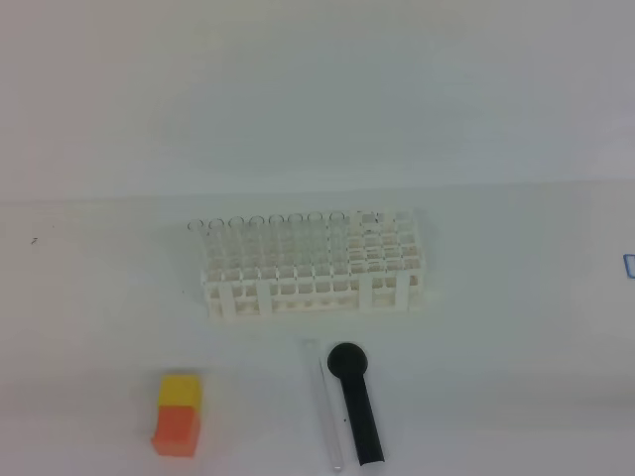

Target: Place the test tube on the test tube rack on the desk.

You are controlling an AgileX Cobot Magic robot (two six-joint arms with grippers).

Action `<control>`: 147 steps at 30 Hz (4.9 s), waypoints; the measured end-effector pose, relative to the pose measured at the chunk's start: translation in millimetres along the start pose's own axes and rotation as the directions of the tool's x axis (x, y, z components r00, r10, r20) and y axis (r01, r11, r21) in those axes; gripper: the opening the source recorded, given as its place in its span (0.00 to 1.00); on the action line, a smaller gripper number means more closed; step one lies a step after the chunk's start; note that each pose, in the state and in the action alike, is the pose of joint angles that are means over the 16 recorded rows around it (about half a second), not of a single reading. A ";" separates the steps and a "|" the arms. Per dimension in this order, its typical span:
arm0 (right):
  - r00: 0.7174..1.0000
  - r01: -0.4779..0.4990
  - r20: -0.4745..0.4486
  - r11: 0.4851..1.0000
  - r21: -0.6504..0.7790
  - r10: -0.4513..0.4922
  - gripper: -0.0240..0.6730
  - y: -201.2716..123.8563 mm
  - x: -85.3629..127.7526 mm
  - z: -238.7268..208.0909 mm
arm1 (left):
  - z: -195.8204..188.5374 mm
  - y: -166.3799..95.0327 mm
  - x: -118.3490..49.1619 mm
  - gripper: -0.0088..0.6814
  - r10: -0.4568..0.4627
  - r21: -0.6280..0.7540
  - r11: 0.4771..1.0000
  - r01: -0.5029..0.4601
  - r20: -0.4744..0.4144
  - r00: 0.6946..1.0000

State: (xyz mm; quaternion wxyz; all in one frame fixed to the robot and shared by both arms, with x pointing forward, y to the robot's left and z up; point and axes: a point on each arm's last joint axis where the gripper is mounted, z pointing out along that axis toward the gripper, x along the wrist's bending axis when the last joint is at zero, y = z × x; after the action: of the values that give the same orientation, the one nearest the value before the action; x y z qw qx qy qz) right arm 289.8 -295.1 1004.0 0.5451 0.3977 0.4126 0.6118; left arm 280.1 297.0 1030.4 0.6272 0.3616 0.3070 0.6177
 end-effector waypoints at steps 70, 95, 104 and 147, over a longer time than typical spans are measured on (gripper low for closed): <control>0.997 0.068 -0.078 0.385 0.920 0.013 0.29 54.4 9.5 23.6 | 134.7 -152.7 -220.3 0.56 -0.459 0.970 -0.151 -0.190 0.102 0.883; 0.996 0.056 -0.078 0.385 0.921 0.041 0.31 54.5 11.9 23.4 | 123.8 -188.1 -225.1 0.69 -0.370 0.915 -0.243 -0.321 0.218 0.903; 0.996 0.054 -0.078 0.385 0.921 0.048 0.31 54.5 12.5 23.4 | 121.4 -189.2 -220.6 0.68 -0.338 0.896 -0.269 -0.354 0.256 0.906; 0.995 0.044 -0.077 0.406 0.913 0.066 0.31 55.5 14.1 25.3 | 142.8 -137.2 -205.3 0.17 -0.335 0.950 -0.200 -0.240 0.164 0.928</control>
State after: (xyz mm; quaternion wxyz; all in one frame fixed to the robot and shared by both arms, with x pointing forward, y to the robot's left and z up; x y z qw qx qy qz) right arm 293.4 -282.9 1065.2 0.2147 0.6017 0.7037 0.3111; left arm 464.8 85.1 981.9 0.1806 0.8065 0.5612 0.0442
